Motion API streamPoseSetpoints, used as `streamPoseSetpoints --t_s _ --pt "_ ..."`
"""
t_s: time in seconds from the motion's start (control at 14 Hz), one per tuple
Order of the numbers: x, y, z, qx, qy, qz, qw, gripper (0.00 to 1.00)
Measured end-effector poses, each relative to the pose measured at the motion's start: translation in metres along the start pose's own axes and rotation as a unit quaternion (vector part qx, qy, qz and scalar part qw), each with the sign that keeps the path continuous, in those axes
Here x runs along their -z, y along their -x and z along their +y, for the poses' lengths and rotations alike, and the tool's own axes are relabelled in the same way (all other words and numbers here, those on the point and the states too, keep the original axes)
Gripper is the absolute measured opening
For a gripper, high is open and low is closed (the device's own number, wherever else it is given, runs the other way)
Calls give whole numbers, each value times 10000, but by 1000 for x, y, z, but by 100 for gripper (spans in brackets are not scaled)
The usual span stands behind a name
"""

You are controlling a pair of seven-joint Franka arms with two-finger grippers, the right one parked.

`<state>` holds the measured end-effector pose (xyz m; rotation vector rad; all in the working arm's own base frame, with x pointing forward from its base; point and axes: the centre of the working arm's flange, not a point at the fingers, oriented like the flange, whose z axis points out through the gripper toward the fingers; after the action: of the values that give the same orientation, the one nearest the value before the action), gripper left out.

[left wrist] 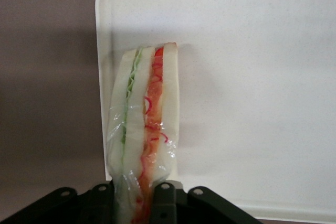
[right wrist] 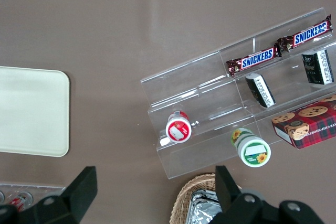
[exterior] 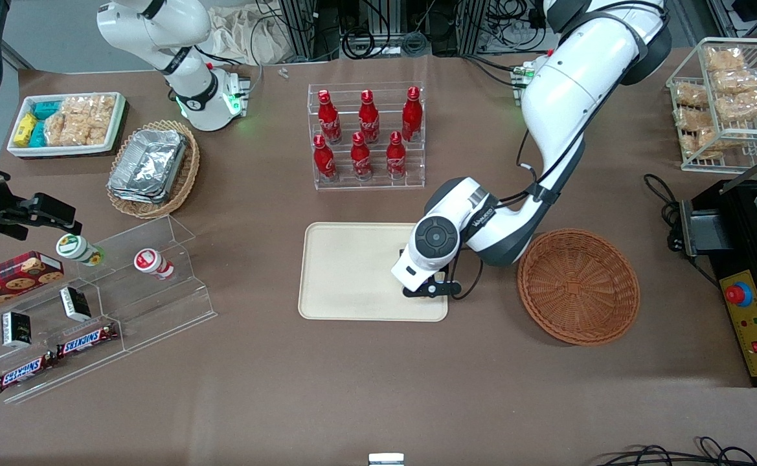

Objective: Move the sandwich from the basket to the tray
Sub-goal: 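Lower the sandwich onto the tray and open the left gripper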

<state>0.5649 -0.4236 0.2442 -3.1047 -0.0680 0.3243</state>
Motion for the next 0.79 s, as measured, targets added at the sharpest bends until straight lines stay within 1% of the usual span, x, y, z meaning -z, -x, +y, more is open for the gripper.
streamPoseSetpoints --t_s 0.29,0.5,0.64,0.79 --pt "-1 0 0 8 -5 -8 10000 68" --pt "4 -4 -2 36 25 31 10000 99" --pt "22 -11 -8 102 106 171 9997 100" --pt "58 -21 -24 237 220 420 9986 100"
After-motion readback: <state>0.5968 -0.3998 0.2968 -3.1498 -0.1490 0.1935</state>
